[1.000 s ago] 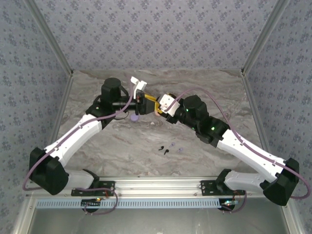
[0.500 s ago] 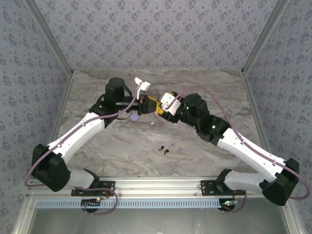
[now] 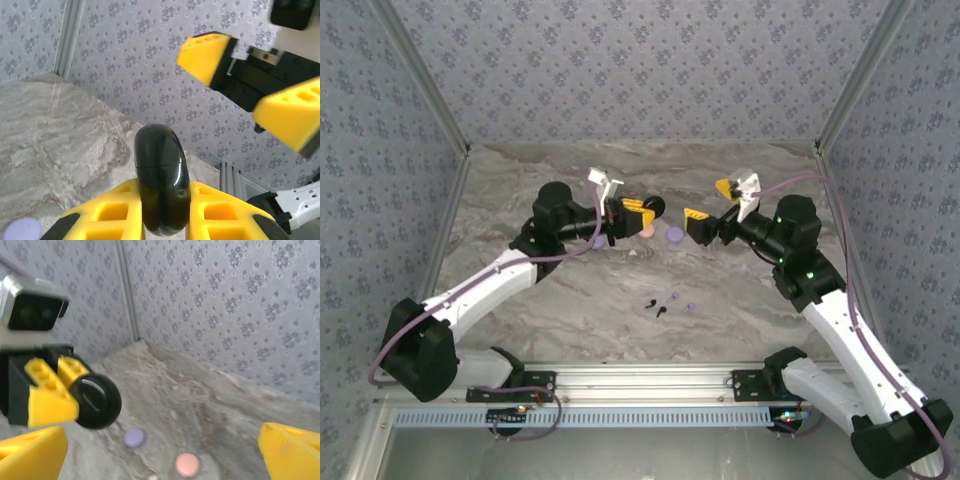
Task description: Insert the wireless bluetooth earbuds into the charging case
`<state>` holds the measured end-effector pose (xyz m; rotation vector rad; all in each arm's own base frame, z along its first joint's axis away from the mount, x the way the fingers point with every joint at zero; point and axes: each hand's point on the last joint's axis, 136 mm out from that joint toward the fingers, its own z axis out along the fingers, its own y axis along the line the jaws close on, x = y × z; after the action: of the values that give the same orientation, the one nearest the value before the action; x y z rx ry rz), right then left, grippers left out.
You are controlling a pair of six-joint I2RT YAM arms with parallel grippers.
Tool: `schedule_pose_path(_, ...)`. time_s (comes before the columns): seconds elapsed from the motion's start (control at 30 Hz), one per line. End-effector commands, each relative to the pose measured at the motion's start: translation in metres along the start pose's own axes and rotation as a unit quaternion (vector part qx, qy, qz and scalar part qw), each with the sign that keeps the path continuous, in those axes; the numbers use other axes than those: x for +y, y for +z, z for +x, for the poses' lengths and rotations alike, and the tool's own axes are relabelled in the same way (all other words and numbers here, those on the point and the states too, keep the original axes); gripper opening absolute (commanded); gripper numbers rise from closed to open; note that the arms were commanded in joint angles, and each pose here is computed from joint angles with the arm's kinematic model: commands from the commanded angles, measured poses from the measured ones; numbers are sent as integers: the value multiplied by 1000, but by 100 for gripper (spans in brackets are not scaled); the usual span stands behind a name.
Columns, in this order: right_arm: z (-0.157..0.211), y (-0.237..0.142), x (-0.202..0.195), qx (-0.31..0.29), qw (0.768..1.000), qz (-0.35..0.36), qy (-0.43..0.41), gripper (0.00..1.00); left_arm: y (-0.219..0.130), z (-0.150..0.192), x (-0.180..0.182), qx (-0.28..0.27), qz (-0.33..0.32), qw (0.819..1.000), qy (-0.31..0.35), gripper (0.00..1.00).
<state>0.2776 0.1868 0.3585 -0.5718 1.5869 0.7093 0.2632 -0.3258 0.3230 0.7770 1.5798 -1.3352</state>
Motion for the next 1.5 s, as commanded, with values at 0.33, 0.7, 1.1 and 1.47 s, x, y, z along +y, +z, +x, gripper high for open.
schedule_pose_path(0.33,-17,19,28,-28,986,-119,118,96,-1,-42,-60,-126,69,979,145,3)
schedule_pose_path(0.7,-10,32,16,-14,987,-96,128,94,2,-41,-62,-117,75,979,147,1)
schedule_pose_path(1.1,-12,43,10,-5,987,-94,131,94,4,-36,-57,-109,66,981,146,0)
schedule_pose_path(1.47,-9,48,4,5,987,-86,136,94,4,-35,-59,-107,67,981,147,0)
